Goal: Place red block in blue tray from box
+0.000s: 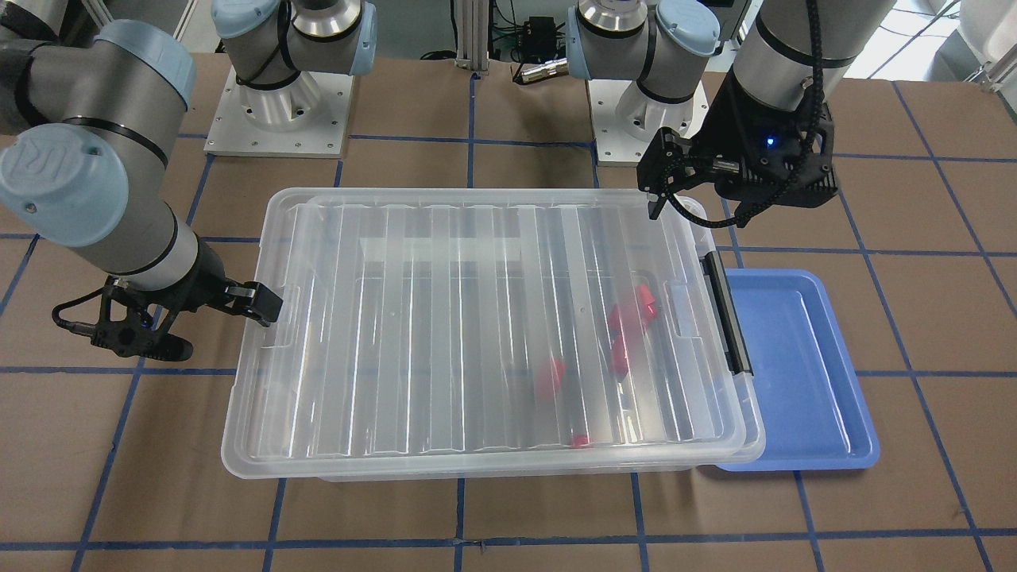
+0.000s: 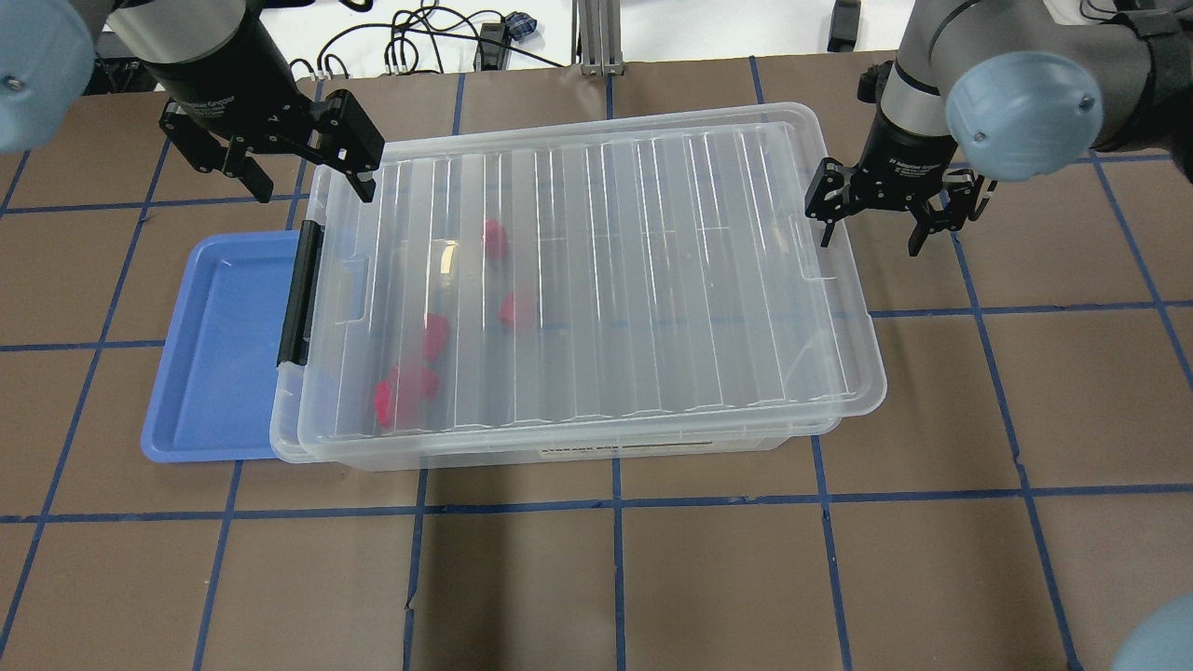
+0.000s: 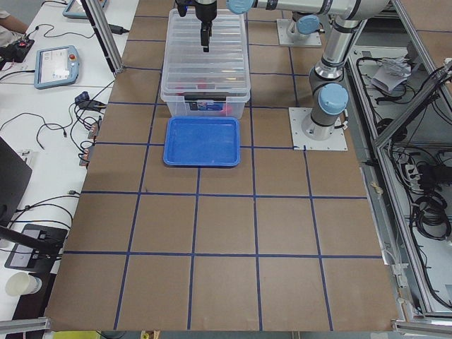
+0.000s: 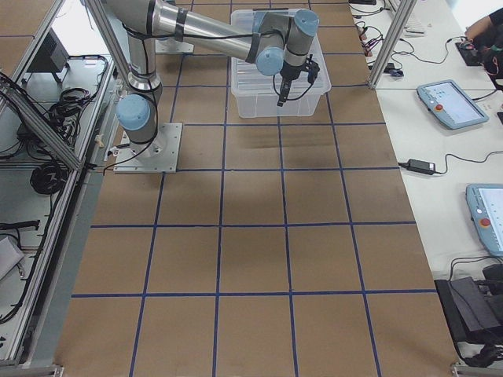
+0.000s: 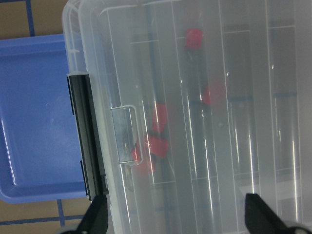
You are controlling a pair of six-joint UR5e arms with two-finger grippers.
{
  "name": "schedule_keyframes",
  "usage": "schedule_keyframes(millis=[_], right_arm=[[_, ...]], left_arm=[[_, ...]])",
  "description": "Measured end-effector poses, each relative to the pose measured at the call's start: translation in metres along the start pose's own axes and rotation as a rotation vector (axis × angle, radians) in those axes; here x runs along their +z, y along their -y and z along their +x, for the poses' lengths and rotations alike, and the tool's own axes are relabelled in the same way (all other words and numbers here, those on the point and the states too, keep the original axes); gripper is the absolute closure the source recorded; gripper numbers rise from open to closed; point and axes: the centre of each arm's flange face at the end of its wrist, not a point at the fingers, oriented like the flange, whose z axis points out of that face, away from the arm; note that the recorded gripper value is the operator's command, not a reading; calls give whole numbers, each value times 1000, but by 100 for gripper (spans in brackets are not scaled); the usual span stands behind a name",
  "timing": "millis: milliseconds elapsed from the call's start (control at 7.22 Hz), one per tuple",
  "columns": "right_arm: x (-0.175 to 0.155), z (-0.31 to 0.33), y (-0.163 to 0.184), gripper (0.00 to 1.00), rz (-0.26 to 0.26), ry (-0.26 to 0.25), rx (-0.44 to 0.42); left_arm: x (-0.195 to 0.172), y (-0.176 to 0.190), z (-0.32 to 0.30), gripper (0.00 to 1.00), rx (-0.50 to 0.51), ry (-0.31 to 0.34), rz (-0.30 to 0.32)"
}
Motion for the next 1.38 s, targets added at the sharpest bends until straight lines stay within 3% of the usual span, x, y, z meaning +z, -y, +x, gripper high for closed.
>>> schedule_keyframes(millis=[415,1385], right_arm=[[-1,9,4,0,12,-34,-17],[-5,108,31,0,28,-19,-97]], left_arm=[[-1,-1,0,0,0,0,1],[-1,-2,0,0,0,2,1]])
